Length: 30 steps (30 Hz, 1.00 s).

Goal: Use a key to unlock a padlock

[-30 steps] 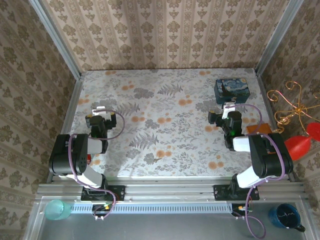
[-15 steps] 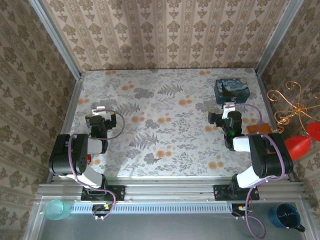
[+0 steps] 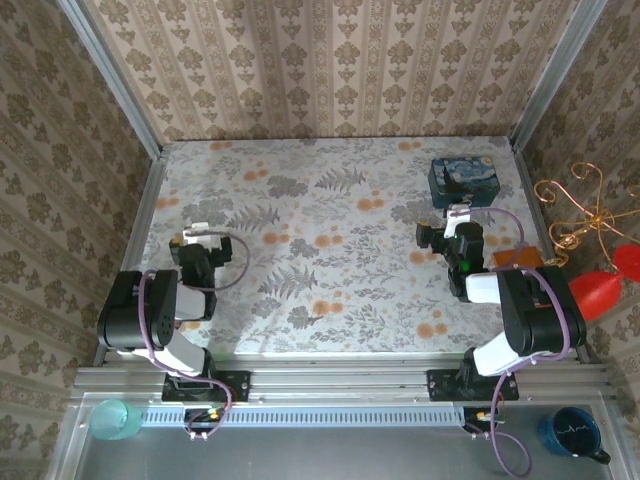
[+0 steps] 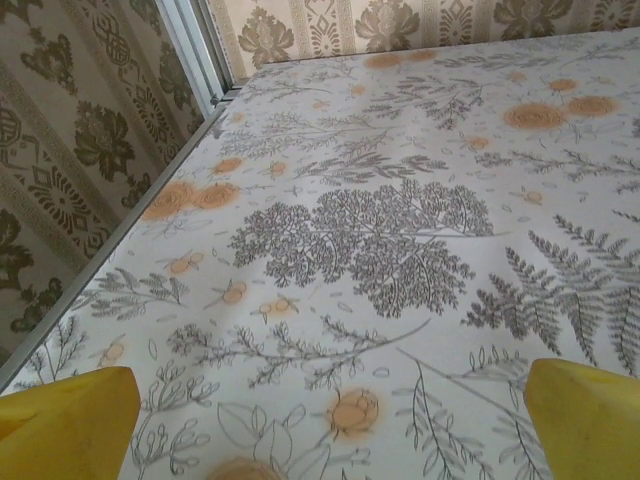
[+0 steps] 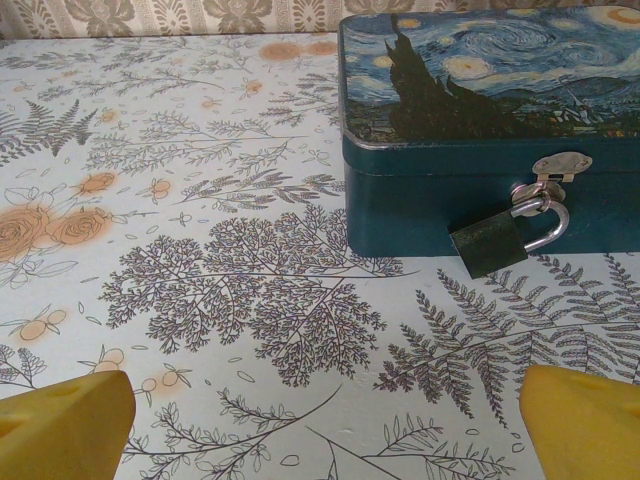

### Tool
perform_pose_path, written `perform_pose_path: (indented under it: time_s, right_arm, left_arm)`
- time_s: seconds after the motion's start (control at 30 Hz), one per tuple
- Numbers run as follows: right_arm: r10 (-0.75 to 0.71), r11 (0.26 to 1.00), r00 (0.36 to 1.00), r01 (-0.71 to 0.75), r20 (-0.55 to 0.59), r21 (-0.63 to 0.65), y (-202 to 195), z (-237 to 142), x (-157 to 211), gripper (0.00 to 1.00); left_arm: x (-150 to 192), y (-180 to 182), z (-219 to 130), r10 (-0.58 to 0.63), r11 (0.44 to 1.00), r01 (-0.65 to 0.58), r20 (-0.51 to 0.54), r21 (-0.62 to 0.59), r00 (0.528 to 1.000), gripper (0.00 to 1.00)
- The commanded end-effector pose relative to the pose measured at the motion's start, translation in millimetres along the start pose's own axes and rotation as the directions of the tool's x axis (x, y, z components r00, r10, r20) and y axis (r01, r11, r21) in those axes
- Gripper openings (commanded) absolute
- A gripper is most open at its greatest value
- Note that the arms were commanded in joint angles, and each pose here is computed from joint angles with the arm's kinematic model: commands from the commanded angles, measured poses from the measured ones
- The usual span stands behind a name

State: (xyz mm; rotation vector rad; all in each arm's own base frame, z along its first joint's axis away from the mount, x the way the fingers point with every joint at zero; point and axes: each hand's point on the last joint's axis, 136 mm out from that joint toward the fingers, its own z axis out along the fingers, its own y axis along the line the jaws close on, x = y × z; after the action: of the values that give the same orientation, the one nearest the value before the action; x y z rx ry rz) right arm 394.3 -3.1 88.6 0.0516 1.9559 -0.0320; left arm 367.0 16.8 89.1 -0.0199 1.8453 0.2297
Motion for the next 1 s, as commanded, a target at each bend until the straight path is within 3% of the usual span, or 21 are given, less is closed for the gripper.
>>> perform_pose_path:
  time_s: [0.0,0.13,0.2,0.4,0.63,0.73,0.83,0.97]
  right_arm:
    - [-0.018,1.0,0.999,0.018,0.033,-0.012,4,1,-10,1.0]
    - [-0.057,0.996,0.997,0.06,0.052,-0.059,16,-5,-13,1.0]
    - [-0.063,0.996,0.996,0.067,0.065,-0.064,18,-8,-16,1.0]
    - [-0.123,0.986,0.992,0.126,0.032,-0.106,35,-20,-39,1.0]
    - [-0.202,0.93,0.978,0.209,0.053,-0.301,104,-57,-81,1.0]
    - [-0.121,0.921,0.992,0.124,0.033,-0.368,124,-78,-107,1.0]
    - [0.043,0.921,0.999,-0.051,-0.028,-0.387,127,-92,-131,1.0]
    - [0.267,0.895,0.946,-0.315,-0.186,-0.316,117,-97,-123,1.0]
  left_arm:
    - [-38,-3,-12,0.017,1.0,-0.016,0.135,-0.01,0.991,1.0]
    - [-69,-15,-34,0.105,0.994,-0.1,0.175,-0.038,0.979,1.0]
    - [-87,-19,-43,0.081,0.997,-0.079,0.176,-0.022,0.981,1.0]
    - [-119,-18,-68,-0.179,0.983,0.172,0.114,0.069,0.977,1.0]
    - [-116,4,-93,-0.432,0.902,0.432,-0.019,0.0,0.902,1.0]
    - [-95,16,-106,-0.54,0.841,0.537,-0.118,-0.06,0.833,1.0]
    - [-83,15,-114,-0.547,0.83,0.558,-0.198,-0.002,0.813,1.0]
    - [-66,16,-123,-0.584,0.794,0.608,-0.258,0.016,0.77,1.0]
